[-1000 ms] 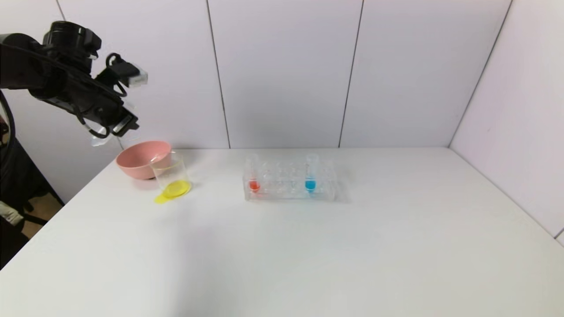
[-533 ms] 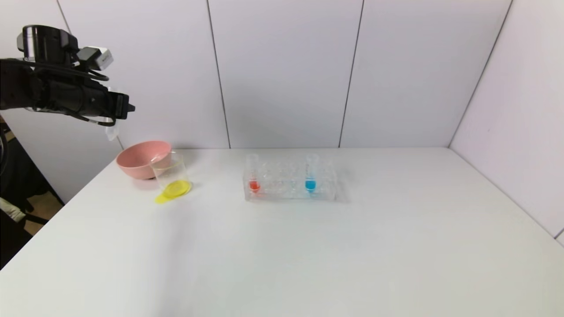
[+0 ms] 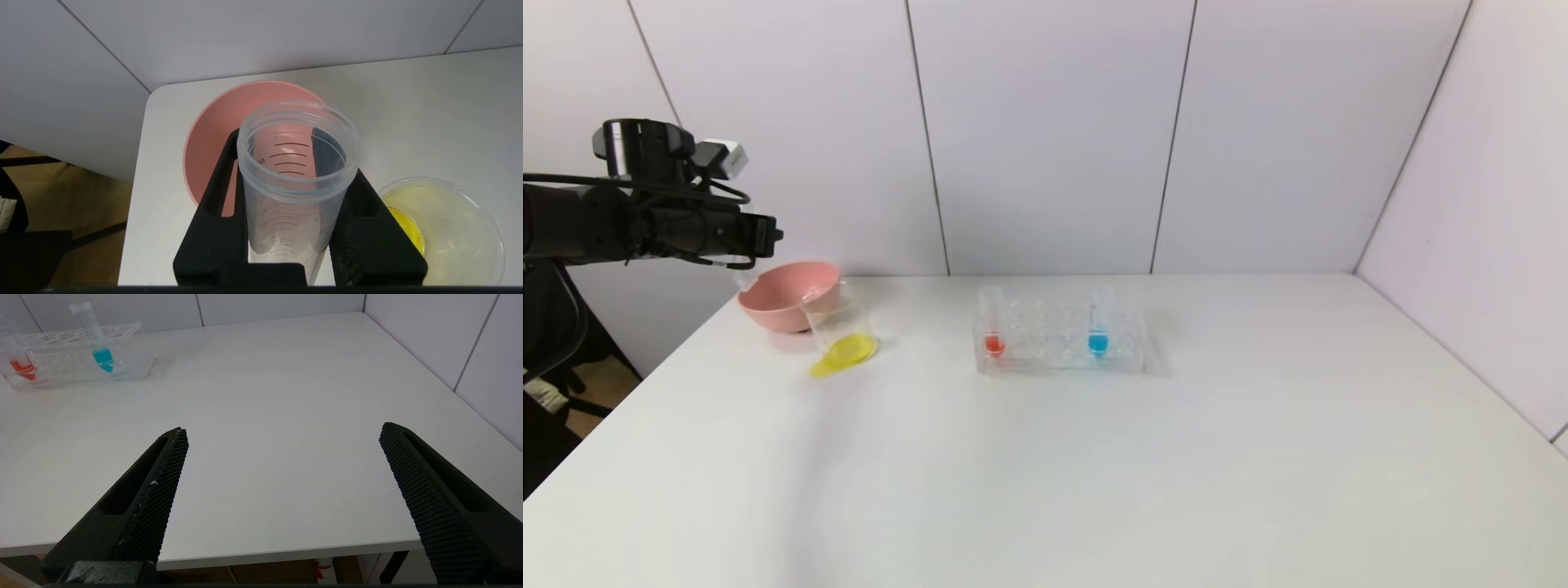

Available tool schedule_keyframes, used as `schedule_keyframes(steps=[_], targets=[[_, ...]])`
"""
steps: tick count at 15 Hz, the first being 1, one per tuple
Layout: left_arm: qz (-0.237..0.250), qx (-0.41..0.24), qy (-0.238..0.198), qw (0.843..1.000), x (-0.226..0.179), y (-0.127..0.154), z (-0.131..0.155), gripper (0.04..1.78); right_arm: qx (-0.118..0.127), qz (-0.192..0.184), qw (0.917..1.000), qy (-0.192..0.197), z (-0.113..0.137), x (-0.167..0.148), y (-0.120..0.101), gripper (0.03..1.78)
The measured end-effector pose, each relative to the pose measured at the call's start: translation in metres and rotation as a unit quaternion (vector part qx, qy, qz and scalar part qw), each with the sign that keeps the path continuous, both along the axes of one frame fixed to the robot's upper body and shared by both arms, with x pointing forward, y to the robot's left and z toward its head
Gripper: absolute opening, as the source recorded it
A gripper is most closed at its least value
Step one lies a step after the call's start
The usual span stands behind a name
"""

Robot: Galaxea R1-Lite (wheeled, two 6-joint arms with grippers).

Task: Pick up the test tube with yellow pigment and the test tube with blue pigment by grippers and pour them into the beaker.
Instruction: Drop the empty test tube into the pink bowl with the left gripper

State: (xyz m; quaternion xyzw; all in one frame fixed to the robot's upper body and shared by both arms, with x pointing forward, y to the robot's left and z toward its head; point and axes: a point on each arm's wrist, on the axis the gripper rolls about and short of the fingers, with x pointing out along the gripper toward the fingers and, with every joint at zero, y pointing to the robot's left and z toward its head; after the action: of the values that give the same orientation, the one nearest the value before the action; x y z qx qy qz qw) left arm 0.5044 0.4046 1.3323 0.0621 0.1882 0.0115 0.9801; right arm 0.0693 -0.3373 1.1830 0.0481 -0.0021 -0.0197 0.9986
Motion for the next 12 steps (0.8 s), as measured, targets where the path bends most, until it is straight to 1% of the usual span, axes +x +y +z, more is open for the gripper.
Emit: schedule_keyframes(steps=[7,11,12], targets=[[0.01,-0.004,0.02,1.0,0.006,0.009,-0.017,0.54,0.0,0.0,1.0,0.0,0.0,0.0,0.0,1.71],[0.003,-0.002,-0.008,1.0,0.019,0.012,-0.025,0.54,0.0,0.0,1.0,0.0,0.0,0.0,0.0,1.71],[-0.002,-0.004,-0.008,1.0,0.022,0.012,-0.029,0.54,0.0,0.0,1.0,0.0,0.0,0.0,0.0,1.71]])
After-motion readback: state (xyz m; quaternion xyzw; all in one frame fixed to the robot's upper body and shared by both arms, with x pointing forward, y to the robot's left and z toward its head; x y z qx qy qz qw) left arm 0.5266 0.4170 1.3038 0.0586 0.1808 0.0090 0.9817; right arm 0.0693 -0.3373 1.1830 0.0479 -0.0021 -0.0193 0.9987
